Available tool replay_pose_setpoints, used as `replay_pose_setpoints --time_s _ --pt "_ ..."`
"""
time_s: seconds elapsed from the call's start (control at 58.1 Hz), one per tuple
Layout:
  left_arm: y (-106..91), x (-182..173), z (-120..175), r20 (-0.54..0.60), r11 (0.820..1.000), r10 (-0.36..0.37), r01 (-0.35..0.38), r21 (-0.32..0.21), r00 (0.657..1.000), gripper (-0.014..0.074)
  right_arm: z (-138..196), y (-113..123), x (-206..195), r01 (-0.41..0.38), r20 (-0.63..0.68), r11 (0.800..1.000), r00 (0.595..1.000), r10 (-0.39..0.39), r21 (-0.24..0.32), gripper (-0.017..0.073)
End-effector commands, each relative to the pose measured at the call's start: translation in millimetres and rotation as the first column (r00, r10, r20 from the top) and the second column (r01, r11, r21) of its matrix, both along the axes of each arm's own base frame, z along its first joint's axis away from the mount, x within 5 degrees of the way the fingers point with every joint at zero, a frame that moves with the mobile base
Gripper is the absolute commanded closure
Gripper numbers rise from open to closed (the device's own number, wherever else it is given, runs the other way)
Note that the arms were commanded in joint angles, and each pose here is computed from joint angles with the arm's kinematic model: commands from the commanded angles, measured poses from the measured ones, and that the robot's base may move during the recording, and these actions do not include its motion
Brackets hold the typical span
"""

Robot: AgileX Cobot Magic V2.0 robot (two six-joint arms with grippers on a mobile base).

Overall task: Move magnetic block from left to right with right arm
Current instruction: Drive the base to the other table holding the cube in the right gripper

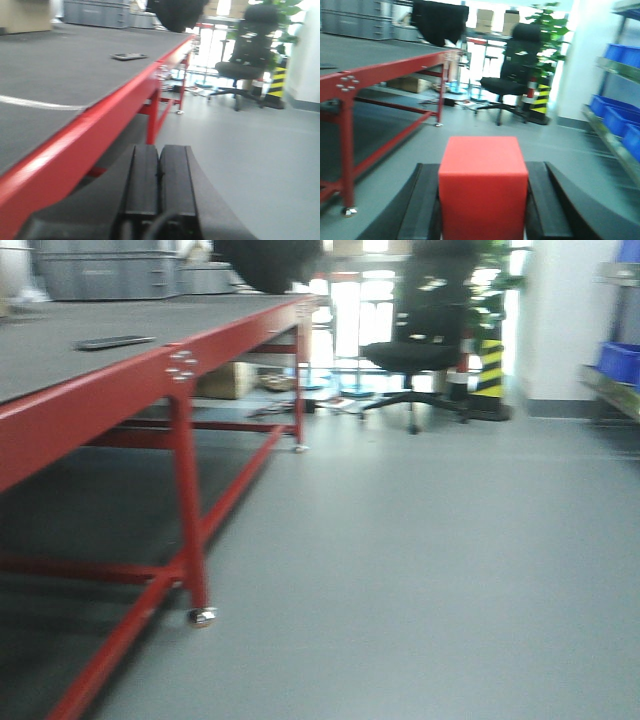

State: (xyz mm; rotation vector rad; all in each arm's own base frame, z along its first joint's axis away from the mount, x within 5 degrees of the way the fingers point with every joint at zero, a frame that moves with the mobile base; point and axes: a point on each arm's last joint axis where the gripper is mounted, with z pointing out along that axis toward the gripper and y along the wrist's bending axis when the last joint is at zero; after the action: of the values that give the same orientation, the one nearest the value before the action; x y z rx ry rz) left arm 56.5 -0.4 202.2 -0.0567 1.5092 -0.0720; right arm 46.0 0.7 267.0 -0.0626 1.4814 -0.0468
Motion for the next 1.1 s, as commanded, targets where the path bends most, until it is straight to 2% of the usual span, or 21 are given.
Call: replay_pose_setpoints --time_s 0.0,1.085 --pt "0.2 -1.1 6.2 0.090 1.000 -0.001 0.002 -0.012 0.996 0.0711 16.4 -0.4 -2.2 0.008 0.103 1.000 0.995 -0.008 -0.001 0.0379" --pt "0.2 -1.1 6.2 0.090 1.000 -0.001 0.002 -0.012 0.996 0.0711 16.4 -0.4 -2.2 0.008 0.103 1.000 0.995 -0.008 -0.001 0.0379"
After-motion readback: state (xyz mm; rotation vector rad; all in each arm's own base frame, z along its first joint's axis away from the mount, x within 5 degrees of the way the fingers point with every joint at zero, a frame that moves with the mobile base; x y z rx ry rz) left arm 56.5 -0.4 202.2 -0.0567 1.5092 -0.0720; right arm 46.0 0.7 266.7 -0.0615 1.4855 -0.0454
